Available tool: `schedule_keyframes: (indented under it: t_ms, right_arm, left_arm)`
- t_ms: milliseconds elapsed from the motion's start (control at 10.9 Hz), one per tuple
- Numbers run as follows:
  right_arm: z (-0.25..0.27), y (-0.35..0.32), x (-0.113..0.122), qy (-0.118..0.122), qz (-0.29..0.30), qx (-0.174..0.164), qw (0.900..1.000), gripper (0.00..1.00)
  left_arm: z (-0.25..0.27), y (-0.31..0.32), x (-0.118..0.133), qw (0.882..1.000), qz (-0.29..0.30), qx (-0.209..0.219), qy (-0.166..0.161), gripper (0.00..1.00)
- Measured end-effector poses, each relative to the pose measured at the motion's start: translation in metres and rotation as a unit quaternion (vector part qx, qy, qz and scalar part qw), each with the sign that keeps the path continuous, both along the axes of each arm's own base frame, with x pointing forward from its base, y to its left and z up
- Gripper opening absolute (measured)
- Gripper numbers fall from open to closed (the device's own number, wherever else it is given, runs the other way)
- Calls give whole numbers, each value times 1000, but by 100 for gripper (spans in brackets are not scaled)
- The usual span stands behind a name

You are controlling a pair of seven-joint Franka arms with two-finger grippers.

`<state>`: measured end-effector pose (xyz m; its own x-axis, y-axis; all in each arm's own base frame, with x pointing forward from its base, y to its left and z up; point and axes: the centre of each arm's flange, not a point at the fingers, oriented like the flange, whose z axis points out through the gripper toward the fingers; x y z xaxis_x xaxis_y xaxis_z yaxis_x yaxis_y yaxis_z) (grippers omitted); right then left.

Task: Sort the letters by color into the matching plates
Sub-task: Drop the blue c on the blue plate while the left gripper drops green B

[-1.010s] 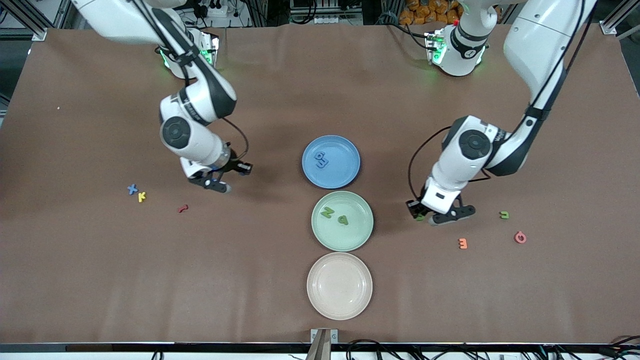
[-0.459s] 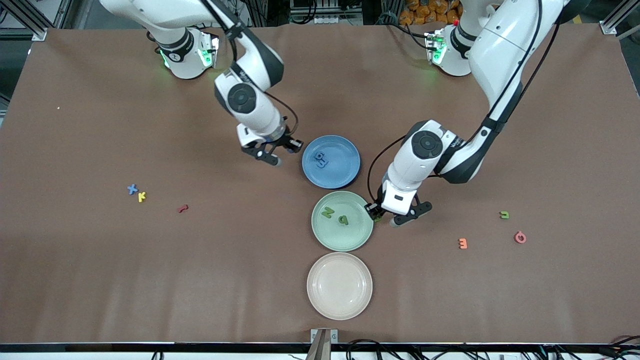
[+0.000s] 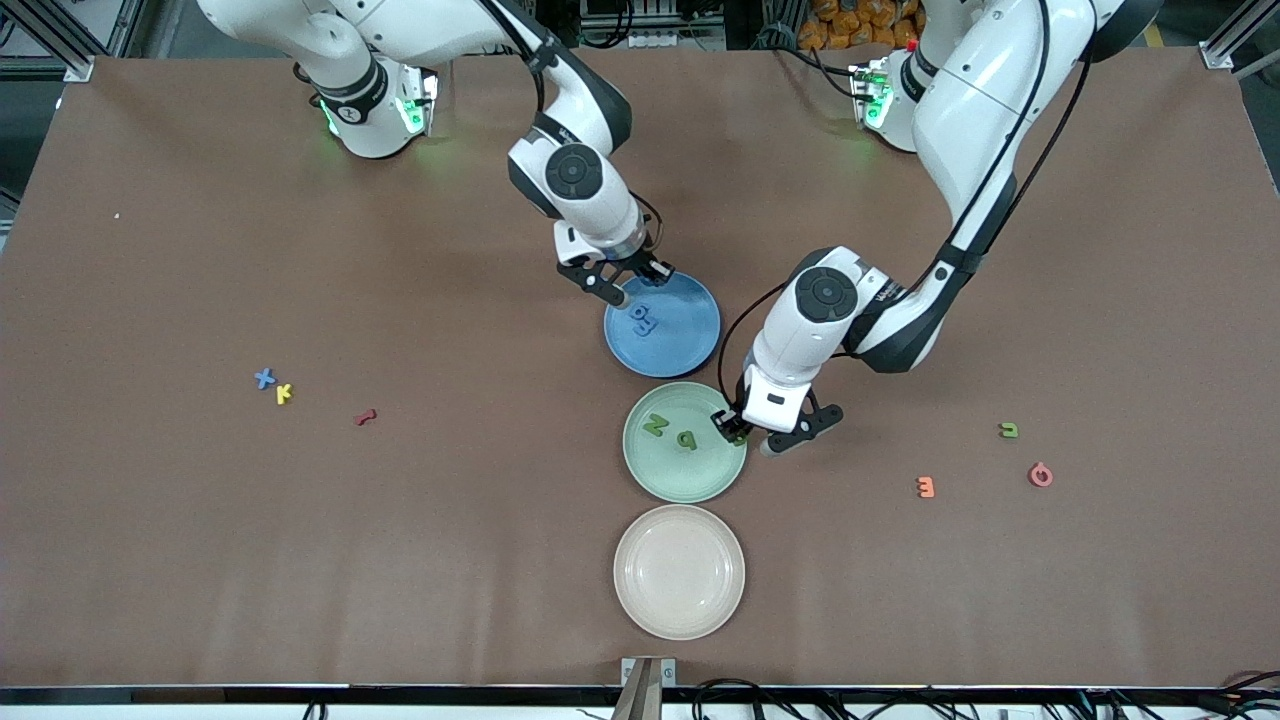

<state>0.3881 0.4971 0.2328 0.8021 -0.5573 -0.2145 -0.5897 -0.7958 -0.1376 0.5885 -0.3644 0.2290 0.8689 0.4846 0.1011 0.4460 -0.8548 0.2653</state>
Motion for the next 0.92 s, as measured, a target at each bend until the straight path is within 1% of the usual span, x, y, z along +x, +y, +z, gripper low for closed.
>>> schedule_keyframes:
  t_ms: [92, 184, 367, 459, 551, 643, 734, 826, 918]
  right_arm:
    - [-5, 9, 2, 1, -12, -1, 1000, 35]
    - [-8, 15, 6, 1, -21, 0, 1000, 35]
    - [-11, 17, 16, 0, -31, 2, 1000, 36]
    - [-11, 14, 22, -2, -35, 1, 999, 43]
    - [-9, 11, 28, -6, -39, 1, 999, 56]
    - [-7, 8, 35, -10, -44, 2, 999, 70]
    - [-4, 5, 42, -14, -46, 2, 999, 81]
    - [0, -2, 52, -20, -45, 2, 999, 87]
    - [8, -16, 67, -18, -31, -6, 999, 85]
  left_arm:
    - [-1, -2, -1, 1000, -2, 2, -1, 31]
    - [-1, -2, -1, 1000, -3, 4, -2, 44]
    - [-1, 0, 1, 1000, -1, 6, -4, 71]
    - [-1, 5, 5, 1000, 2, 9, -6, 85]
    - [-3, 15, 10, 1000, 4, 20, -5, 98]
    - [-8, 30, 16, 999, -6, 40, 0, 100]
    - [-12, 51, 24, 998, -21, 62, 9, 100]
    - [-15, 78, 34, 996, -40, 82, 20, 100]
    - [-16, 106, 44, 993, -57, 100, 33, 100]
